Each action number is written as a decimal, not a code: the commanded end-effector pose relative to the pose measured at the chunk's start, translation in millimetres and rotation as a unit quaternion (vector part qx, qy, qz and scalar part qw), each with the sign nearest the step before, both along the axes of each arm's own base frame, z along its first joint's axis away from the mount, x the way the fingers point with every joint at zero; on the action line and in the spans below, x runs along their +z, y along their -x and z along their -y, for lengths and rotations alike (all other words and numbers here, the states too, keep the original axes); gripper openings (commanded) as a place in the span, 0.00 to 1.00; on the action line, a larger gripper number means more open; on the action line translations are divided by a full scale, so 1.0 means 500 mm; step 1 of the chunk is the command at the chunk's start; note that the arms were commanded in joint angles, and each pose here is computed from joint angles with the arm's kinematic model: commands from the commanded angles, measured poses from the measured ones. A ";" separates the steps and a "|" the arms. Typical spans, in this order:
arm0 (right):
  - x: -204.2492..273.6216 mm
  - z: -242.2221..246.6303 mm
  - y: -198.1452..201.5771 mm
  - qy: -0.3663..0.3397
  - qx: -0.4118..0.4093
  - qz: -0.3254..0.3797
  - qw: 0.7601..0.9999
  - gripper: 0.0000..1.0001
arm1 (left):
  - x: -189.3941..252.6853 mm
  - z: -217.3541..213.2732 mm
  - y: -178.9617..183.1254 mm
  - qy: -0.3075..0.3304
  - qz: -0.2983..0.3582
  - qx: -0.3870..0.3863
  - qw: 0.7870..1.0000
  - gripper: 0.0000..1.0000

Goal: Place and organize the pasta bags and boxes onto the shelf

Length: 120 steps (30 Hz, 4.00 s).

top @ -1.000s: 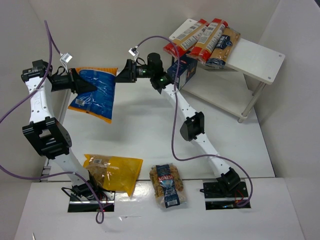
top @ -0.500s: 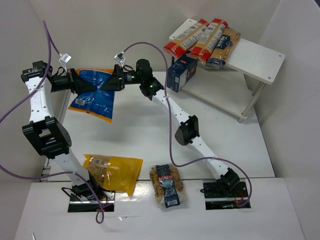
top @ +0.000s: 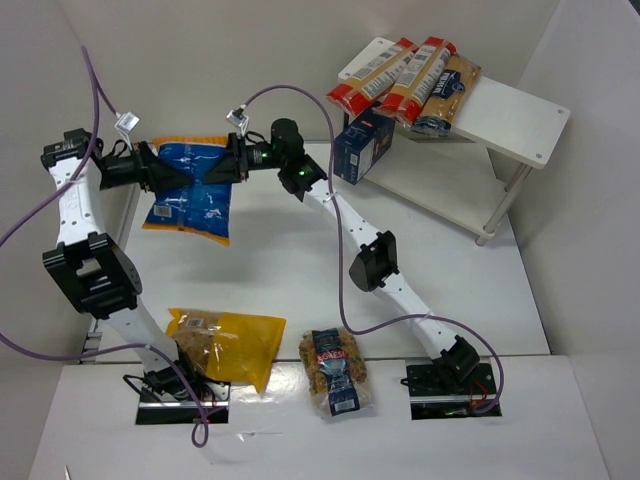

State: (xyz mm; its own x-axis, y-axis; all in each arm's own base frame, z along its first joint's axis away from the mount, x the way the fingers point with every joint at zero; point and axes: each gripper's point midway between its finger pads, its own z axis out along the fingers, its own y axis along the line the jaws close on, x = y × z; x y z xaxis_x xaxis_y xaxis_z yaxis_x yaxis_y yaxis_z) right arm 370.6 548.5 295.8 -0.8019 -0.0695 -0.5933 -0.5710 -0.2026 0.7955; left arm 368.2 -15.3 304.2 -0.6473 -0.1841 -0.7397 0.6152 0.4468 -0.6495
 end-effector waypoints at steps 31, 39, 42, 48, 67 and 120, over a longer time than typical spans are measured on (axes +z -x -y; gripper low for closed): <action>0.485 0.238 0.204 -0.105 -0.018 0.288 0.952 0.00 | -0.138 -0.178 0.110 0.079 0.030 0.166 0.983 0.88; 0.611 0.366 0.200 -0.109 -0.137 0.363 0.915 0.00 | -0.169 -0.166 0.127 0.058 0.018 0.161 0.985 0.88; 0.643 0.415 0.175 -0.095 -0.208 0.401 0.887 0.00 | -0.177 -0.161 0.134 0.054 0.015 0.160 0.985 0.88; 0.684 0.510 0.112 -0.039 -0.347 0.484 0.803 0.00 | -0.184 -0.154 0.137 0.039 0.021 0.152 0.987 0.88; 0.780 0.841 0.020 0.175 -0.676 0.524 0.487 0.00 | -0.204 -0.131 0.141 0.028 0.019 0.133 0.991 0.88; 0.544 1.260 -0.019 0.665 -0.651 0.327 0.166 0.00 | -0.175 -0.107 0.154 -0.002 0.063 0.120 0.991 0.89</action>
State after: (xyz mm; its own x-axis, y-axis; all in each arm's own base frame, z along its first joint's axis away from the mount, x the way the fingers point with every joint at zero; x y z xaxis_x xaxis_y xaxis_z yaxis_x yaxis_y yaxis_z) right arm 374.4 -78.7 541.2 -0.5349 -0.4963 -0.6838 0.4254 0.5411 -0.7254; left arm 290.4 40.4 203.5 -0.5682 -0.3550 -0.7424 0.5029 0.5642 -0.6548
